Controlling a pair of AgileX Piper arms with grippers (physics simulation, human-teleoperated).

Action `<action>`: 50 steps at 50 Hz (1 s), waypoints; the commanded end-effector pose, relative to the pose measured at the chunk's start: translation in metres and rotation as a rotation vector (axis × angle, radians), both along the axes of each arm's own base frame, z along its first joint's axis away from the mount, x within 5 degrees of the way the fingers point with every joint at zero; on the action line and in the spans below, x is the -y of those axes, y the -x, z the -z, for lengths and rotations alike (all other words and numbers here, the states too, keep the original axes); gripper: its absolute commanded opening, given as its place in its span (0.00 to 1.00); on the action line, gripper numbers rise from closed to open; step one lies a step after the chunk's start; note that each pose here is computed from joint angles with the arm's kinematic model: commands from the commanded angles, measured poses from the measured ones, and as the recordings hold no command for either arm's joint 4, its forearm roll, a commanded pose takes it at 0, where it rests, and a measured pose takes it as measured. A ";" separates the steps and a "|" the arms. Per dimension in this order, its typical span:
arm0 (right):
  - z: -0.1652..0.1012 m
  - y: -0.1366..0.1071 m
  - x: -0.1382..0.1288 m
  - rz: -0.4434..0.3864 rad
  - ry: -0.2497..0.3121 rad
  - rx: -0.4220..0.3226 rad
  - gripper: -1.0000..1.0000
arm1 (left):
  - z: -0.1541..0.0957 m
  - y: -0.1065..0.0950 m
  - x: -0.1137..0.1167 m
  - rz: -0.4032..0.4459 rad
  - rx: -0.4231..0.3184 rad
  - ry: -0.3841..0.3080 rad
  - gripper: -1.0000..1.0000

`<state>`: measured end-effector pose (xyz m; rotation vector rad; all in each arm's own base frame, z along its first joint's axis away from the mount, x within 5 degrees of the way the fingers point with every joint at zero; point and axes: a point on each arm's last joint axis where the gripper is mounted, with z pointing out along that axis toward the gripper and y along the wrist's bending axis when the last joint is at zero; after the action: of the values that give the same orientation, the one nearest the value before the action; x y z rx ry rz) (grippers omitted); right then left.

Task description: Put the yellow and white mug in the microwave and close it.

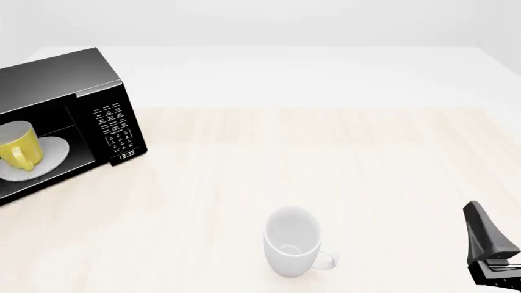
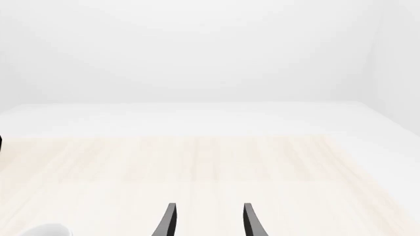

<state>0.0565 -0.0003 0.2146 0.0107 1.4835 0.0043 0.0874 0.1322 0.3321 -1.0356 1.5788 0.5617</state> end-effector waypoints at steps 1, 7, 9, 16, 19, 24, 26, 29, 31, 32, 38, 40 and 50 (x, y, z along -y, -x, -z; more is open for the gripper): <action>0.000 0.000 0.000 0.000 0.000 0.000 1.00 | 0.008 0.001 -0.010 -0.035 -0.014 0.020 1.00; 0.000 0.000 0.000 0.000 0.000 0.000 1.00 | 0.012 0.003 -0.016 -0.063 -0.024 0.027 1.00; 0.000 0.000 0.000 0.000 0.000 0.000 1.00 | 0.013 0.003 -0.018 -0.069 -0.025 0.030 1.00; 0.000 0.000 0.000 0.000 0.000 0.000 1.00 | 0.019 0.004 -0.027 -0.100 -0.031 0.048 1.00; 0.000 0.000 0.000 0.000 0.000 0.000 1.00 | 0.022 0.004 -0.031 -0.112 -0.034 0.056 1.00; 0.000 0.000 0.000 0.000 0.000 0.000 1.00 | 0.028 0.005 -0.036 -0.125 -0.048 0.062 1.00; 0.000 0.000 0.000 0.000 0.000 0.000 1.00 | 0.029 0.005 -0.037 -0.129 -0.049 0.061 1.00; 0.000 0.000 0.000 0.000 0.000 0.000 1.00 | 0.031 0.006 -0.040 -0.138 -0.054 0.065 1.00; 0.000 0.000 0.000 0.000 -0.001 0.000 1.00 | 0.035 0.006 -0.044 -0.142 -0.064 0.071 1.00; 0.000 0.000 0.000 0.000 0.000 0.000 1.00 | 0.037 0.006 -0.045 -0.145 -0.069 0.070 1.00; 0.000 0.000 0.000 0.000 0.000 0.000 1.00 | 0.043 0.006 -0.050 -0.152 -0.087 0.074 1.00; 0.000 0.000 0.000 0.000 0.000 0.000 1.00 | 0.046 0.007 -0.053 -0.156 -0.096 0.073 1.00; 0.000 0.000 0.000 0.000 0.000 0.000 1.00 | 0.066 0.010 -0.065 -0.172 -0.154 0.082 1.00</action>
<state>0.0565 -0.0003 0.2146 0.0107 1.4835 0.0043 0.0803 0.1871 0.2817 -1.2082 1.6342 0.6822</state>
